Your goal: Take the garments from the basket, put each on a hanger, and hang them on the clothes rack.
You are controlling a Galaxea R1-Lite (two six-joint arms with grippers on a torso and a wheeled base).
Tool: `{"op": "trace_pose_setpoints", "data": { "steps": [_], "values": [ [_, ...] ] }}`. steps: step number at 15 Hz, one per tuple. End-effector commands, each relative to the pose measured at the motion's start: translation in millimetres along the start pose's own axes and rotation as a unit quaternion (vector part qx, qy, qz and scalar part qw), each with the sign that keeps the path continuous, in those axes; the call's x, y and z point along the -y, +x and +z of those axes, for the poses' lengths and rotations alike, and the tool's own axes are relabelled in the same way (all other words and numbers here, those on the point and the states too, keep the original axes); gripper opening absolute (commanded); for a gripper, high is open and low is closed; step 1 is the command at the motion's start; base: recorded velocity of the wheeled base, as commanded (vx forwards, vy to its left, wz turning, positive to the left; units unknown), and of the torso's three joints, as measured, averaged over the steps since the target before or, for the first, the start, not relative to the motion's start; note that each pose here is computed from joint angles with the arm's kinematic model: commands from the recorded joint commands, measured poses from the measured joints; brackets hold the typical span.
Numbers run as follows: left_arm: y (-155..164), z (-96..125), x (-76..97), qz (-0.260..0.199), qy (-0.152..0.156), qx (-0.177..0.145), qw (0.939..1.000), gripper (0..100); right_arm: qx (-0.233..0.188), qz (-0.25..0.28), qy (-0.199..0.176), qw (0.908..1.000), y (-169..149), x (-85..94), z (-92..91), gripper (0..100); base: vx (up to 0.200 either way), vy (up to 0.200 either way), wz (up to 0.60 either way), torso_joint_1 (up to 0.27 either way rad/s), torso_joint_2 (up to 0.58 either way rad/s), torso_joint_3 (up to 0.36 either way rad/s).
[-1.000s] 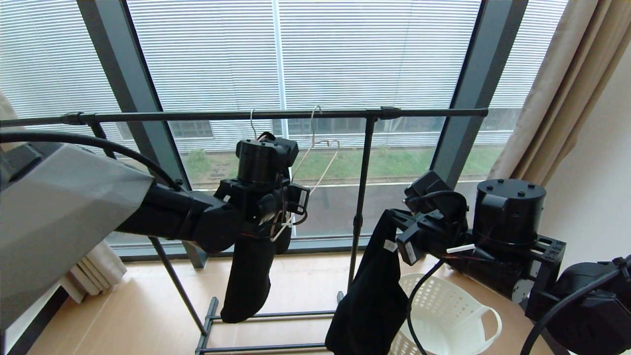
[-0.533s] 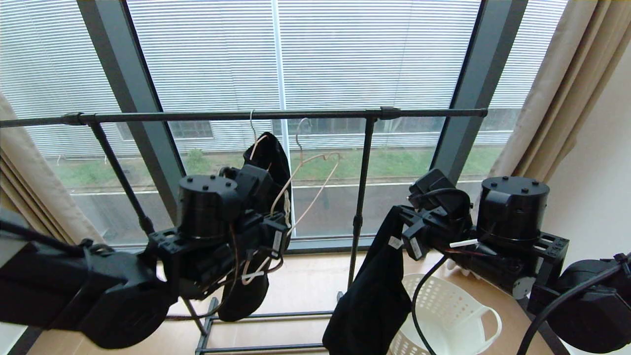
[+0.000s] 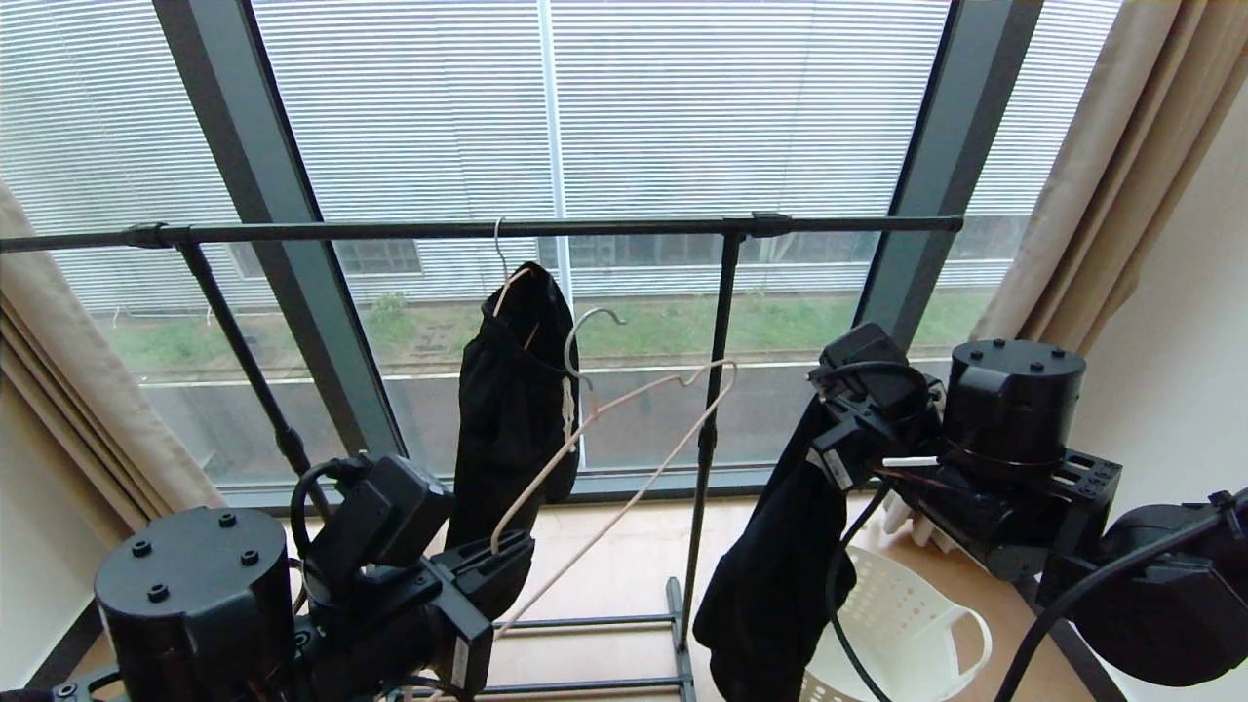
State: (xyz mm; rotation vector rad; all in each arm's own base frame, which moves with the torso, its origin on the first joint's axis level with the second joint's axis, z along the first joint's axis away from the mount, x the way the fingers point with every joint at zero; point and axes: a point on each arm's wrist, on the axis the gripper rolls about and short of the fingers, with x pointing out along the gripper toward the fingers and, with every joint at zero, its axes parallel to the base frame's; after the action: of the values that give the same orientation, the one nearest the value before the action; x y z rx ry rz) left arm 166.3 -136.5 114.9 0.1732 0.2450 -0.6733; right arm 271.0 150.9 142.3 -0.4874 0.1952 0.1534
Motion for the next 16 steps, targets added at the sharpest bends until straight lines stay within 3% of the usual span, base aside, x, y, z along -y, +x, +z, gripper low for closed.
{"op": "trace_pose_setpoints", "data": {
  "steps": [1, 6, 8, 16],
  "values": [
    [-4, -11, 1.1, -0.008, 0.007, -0.021, 0.9997, 0, -0.001, -0.015, -0.003, 0.9999, 1, 1.2, 2.4, 0, 0.000, 0.000, 0.00, 0.000, 0.00, 0.000],
    [-4, -17, 1.9, -0.011, 0.012, -0.036, 0.9992, 0, -0.016, -0.080, 0.003, 0.9967, 21, 16.9, 4.5, 0, 0.000, 0.000, 0.00, 0.000, 0.00, 0.000],
    [-6, -20, 4.0, -0.048, 0.012, -0.038, 0.9980, 0, -0.023, -0.100, 0.006, 0.9947, 27, 19.7, 4.4, 0, 0.000, 0.000, 0.00, 0.000, 0.00, 0.000],
    [7, -25, 10.1, -0.073, 0.012, -0.027, 0.9969, 0, -0.010, -0.110, 0.010, 0.9938, 38, -0.1, 1.6, 0, 0.000, 0.000, 0.00, 0.000, 0.00, 0.000]
  ]
}}
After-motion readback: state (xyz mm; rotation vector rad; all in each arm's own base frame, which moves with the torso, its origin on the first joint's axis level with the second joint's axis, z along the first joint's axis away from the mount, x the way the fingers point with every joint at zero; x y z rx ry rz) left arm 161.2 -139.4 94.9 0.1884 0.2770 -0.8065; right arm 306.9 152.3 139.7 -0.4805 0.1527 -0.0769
